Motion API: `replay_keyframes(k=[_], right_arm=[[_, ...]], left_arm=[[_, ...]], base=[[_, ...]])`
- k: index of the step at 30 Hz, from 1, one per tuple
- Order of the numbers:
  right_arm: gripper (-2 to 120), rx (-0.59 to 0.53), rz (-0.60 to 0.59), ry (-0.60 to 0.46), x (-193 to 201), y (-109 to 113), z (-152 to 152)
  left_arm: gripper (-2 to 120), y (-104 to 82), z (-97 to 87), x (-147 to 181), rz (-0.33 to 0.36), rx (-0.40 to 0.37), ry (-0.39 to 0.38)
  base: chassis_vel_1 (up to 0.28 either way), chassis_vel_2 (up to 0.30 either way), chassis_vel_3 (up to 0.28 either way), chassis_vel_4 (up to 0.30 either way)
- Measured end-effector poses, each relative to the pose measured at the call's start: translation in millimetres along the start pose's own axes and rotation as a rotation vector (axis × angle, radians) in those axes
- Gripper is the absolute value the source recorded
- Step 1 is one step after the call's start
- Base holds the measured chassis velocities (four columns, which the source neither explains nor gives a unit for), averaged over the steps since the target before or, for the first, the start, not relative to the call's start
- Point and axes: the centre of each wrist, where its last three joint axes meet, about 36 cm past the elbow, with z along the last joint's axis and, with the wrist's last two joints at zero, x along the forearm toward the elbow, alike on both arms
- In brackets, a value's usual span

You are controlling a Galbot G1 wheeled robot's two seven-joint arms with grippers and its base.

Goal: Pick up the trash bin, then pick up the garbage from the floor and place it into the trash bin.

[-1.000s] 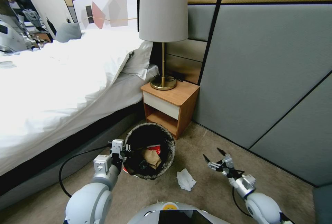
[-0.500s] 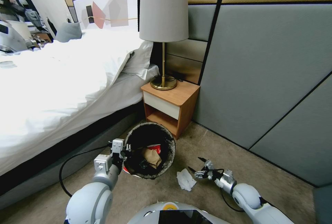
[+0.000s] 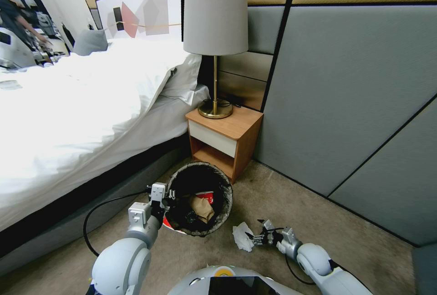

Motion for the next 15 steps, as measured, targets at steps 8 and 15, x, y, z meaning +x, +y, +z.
replay_keyframes(k=[8, 15], right_arm=[[100, 0.002, 0.012, 0.042, -25, 0, 13], [100, -0.014, 0.023, 0.044, -43, 4, 15]], left_arm=[[1, -1.5, -0.2, -1, 0.005, 0.007, -0.002], [1, -1.0, 0.2, -2, 0.004, 0.006, -0.001]], base=[[0.0, 0.0, 0.0, 0.0], [0.0, 0.0, 0.0, 0.0]])
